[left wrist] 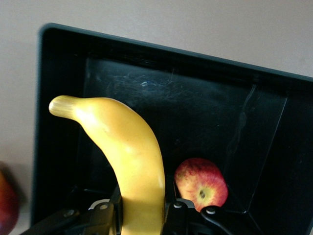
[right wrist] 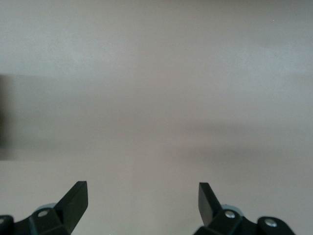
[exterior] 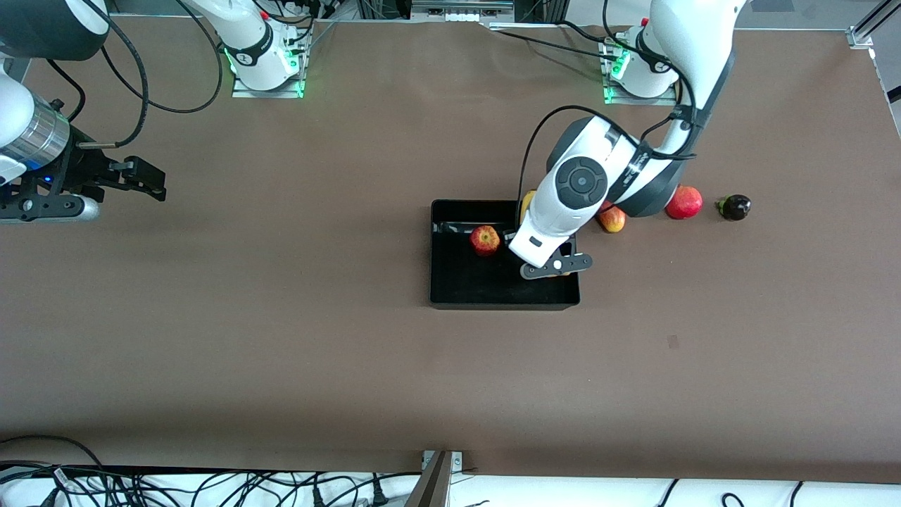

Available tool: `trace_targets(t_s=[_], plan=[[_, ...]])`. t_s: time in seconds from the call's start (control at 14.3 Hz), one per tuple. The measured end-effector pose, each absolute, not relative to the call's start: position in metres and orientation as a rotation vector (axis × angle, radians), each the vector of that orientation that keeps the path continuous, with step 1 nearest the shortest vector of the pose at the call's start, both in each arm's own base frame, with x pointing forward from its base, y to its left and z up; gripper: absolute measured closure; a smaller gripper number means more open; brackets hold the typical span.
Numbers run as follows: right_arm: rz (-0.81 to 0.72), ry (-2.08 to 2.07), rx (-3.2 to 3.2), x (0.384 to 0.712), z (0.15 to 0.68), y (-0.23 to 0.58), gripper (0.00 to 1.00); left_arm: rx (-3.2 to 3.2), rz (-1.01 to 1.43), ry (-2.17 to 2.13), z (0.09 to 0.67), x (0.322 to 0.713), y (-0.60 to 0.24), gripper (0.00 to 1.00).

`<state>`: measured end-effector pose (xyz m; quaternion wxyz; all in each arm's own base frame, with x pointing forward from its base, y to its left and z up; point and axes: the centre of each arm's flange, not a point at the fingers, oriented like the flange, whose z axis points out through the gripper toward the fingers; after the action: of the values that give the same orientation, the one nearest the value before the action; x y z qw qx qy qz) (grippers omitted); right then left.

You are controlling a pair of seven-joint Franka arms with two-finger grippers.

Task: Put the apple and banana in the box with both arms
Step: 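Carry the banana with the left gripper over the black box, then lower the banana into the box beside the apple and open the left gripper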

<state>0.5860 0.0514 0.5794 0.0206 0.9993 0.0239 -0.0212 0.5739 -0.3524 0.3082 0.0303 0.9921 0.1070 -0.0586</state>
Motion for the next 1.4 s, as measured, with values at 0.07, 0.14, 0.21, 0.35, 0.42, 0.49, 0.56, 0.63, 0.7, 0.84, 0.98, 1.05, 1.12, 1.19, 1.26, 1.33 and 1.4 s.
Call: trace_targets(t_s=[0.07, 0.14, 0.21, 0.35, 0.42, 0.49, 0.56, 0.63, 0.7, 0.84, 0.98, 1.05, 1.12, 1.19, 1.26, 1.33, 1.4], plan=[[-0.066, 0.074, 3.099, 0.586, 0.579, 0.051, 0.0, 3.053, -0.174, 0.325, 0.301, 0.574, -0.356, 0.66], [-0.066, 0.074, 3.099, 0.586, 0.579, 0.051, 0.0, 3.049, -0.17, 0.319, 0.294, 0.573, -0.36, 0.66], [-0.066, 0.074, 3.099, 0.586, 0.579, 0.051, 0.0, 3.044, -0.163, 0.315, 0.288, 0.573, -0.363, 0.66], [-0.066, 0.074, 3.099, 0.586, 0.579, 0.051, 0.0, 3.034, -0.151, 0.315, 0.276, 0.574, -0.366, 0.66], [-0.066, 0.074, 3.099, 0.586, 0.579, 0.051, 0.0, 3.032, -0.144, 0.316, 0.27, 0.575, -0.366, 0.66], [-0.066, 0.074, 3.099, 0.586, 0.579, 0.051, 0.0, 3.031, -0.139, 0.317, 0.263, 0.576, -0.366, 0.66], [-0.065, 0.074, 3.099, 0.586, 0.579, 0.051, 0.0, 3.028, -0.136, 0.319, 0.257, 0.577, -0.366, 0.66], [-0.065, 0.074, 3.099, 0.586, 0.579, 0.051, 0.0, 3.028, -0.134, 0.32, 0.25, 0.578, -0.366, 0.66], [-0.065, 0.074, 3.099, 0.586, 0.579, 0.051, 0.0, 3.033, -0.131, 0.315, 0.243, 0.578, -0.365, 0.66], [-0.065, 0.074, 3.099, 0.586, 0.579, 0.051, 0.0, 3.054, -0.121, 0.298, 0.229, 0.579, -0.362, 0.66], [-0.065, 0.074, 3.099, 0.586, 0.579, 0.051, 0.0, 3.058, -0.122, 0.3, 0.217, 0.58, -0.36, 0.66], [-0.065, 0.074, 3.099, 0.586, 0.579, 0.051, 0.0, 3.061, -0.124, 0.299, 0.211, 0.58, -0.359, 0.66], [-0.065, 0.074, 3.099, 0.586, 0.579, 0.051, 0.0, 3.069, -0.122, 0.292, 0.206, 0.58, -0.358, 0.66], [-0.065, 0.074, 3.099, 0.586, 0.579, 0.051, 0.0, 3.074, -0.12, 0.288, 0.203, 0.581, -0.357, 0.66], [-0.065, 0.074, 3.099, 0.586, 0.579, 0.051, 0.0, 3.077, -0.119, 0.287, 0.201, 0.581, -0.356, 0.66], [-0.065, 0.074, 3.099, 0.586, 0.579, 0.051, 0.0, 3.078, -0.119, 0.286, 0.2, 0.581, -0.356, 0.66], [-0.065, 0.074, 3.099, 0.586, 0.579, 0.051, 0.0, 3.078, -0.119, 0.286, 0.199, 0.581, -0.356, 0.61]])
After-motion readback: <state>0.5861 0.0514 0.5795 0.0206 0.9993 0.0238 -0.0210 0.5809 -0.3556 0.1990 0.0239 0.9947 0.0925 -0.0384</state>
